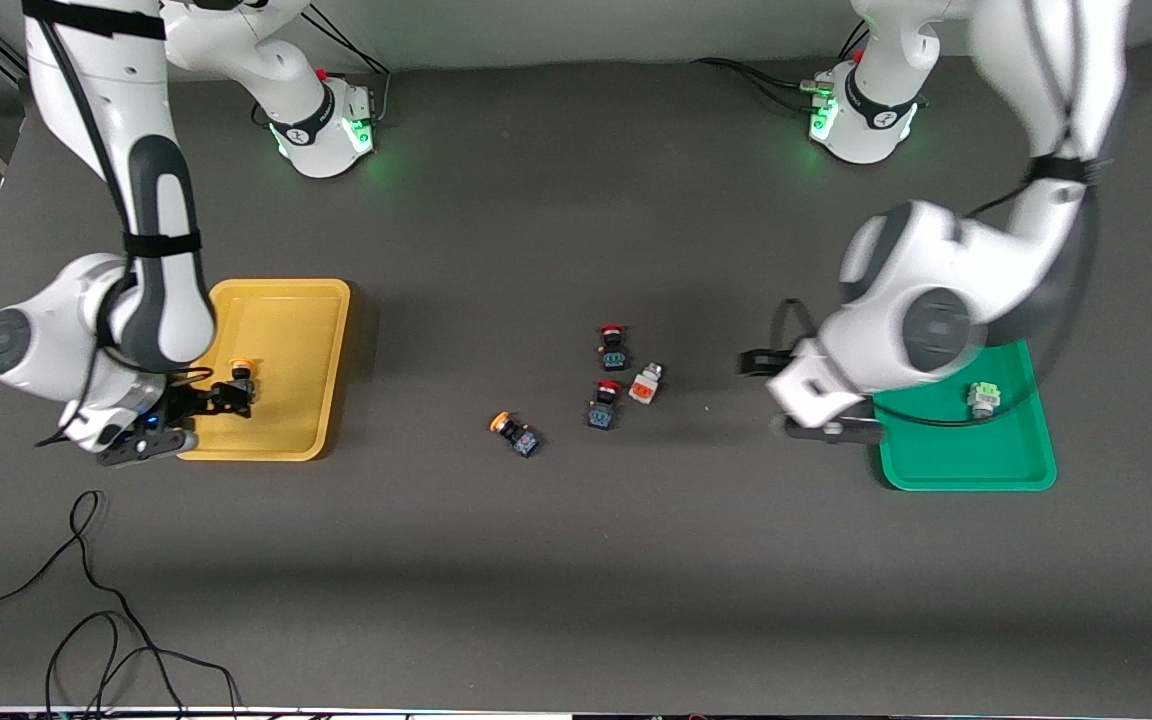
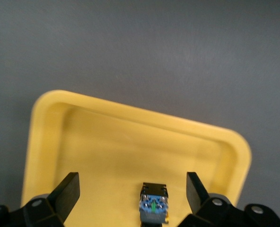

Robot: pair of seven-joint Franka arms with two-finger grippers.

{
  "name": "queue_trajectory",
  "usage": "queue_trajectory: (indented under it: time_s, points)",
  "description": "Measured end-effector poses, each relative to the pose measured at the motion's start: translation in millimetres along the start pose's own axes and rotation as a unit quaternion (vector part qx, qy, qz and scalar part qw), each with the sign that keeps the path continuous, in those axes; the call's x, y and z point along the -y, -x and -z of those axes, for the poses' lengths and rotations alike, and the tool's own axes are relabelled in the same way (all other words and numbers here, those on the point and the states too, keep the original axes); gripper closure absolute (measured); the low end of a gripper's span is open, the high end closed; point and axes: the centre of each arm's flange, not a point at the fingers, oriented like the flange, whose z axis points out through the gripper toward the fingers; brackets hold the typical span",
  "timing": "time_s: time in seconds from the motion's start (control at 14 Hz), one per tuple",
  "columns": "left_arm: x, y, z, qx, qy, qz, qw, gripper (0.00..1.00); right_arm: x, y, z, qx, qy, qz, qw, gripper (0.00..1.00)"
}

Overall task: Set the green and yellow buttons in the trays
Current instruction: 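Release the orange button in the yellow tray while the left releases green, then move the right gripper to second orange button while the left reaches green, then grasp the orange button with the right gripper while the left grasps green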

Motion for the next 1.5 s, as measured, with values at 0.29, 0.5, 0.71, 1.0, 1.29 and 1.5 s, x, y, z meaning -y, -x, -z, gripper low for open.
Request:
queue_trajectory:
  time_s: [0.29,0.5,0.71,1.0,1.29,1.5]
  points:
    - [-89,7,-85,-0.036,0.026,0.022,0.999,0.00,33,-46,83,0.014,0.013,0.036,0.999,0.00]
    - [-103,4,-139,-0.046,0.011,0.016,0.999,0.00,96,-75,113,0.010,0.017,0.098,0.995,0.00]
    - [-100,4,-161,-0.044,-0.015,-0.006,0.999,0.00,188,-94,104,0.009,0.012,0.169,0.986,0.00]
    - [-112,22,-180,-0.040,-0.048,-0.044,0.997,0.00,305,-118,45,0.010,0.006,0.231,0.973,0.00]
    - [-113,29,-188,-0.038,-0.060,-0.055,0.996,0.00,385,-136,-23,-0.023,0.004,0.244,0.969,0.00]
    - [-113,31,-192,-0.038,-0.066,-0.060,0.995,0.01,406,-139,-46,-0.043,-0.001,0.249,0.968,0.00]
